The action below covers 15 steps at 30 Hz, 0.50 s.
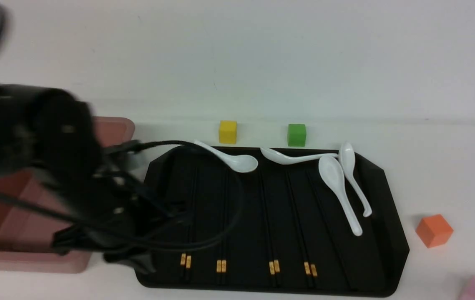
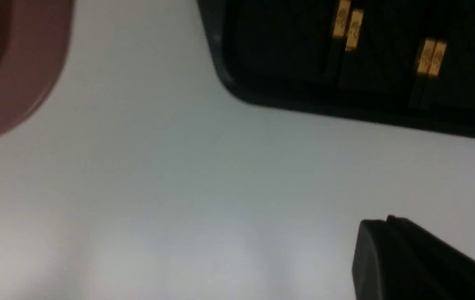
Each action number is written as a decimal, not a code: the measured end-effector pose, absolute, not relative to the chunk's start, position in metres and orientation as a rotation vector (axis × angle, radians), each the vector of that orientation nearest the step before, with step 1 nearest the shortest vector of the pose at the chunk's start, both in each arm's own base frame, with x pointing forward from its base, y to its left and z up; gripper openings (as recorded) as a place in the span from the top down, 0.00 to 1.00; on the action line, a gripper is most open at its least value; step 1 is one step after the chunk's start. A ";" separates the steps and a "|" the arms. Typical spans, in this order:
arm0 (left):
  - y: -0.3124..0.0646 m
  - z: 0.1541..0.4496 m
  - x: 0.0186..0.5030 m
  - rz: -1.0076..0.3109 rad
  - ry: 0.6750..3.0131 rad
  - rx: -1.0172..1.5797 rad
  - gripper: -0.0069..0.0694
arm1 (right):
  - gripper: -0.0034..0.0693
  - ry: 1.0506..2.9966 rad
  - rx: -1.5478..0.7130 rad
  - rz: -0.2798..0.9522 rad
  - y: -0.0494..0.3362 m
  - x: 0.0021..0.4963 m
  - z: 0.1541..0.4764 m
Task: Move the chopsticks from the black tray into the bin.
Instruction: Use the left arm to grab a pair of chopsticks
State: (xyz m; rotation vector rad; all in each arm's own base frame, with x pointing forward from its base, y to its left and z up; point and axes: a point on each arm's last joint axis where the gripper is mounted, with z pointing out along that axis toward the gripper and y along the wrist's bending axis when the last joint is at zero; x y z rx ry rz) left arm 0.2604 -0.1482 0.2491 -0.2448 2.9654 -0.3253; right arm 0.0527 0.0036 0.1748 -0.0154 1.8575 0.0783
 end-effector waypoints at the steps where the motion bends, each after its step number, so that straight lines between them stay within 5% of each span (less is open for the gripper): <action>1: -0.155 0.246 0.265 -0.305 2.969 -0.217 0.85 | 0.62 1.857 -0.015 0.078 0.004 0.053 0.175; 10: -0.186 0.211 0.321 -0.102 2.948 -0.056 0.49 | 0.62 1.857 -0.015 0.078 0.004 0.053 0.175; 15: -0.190 0.189 0.337 -0.021 2.946 -0.009 0.42 | 0.62 1.857 -0.015 0.078 0.004 0.053 0.175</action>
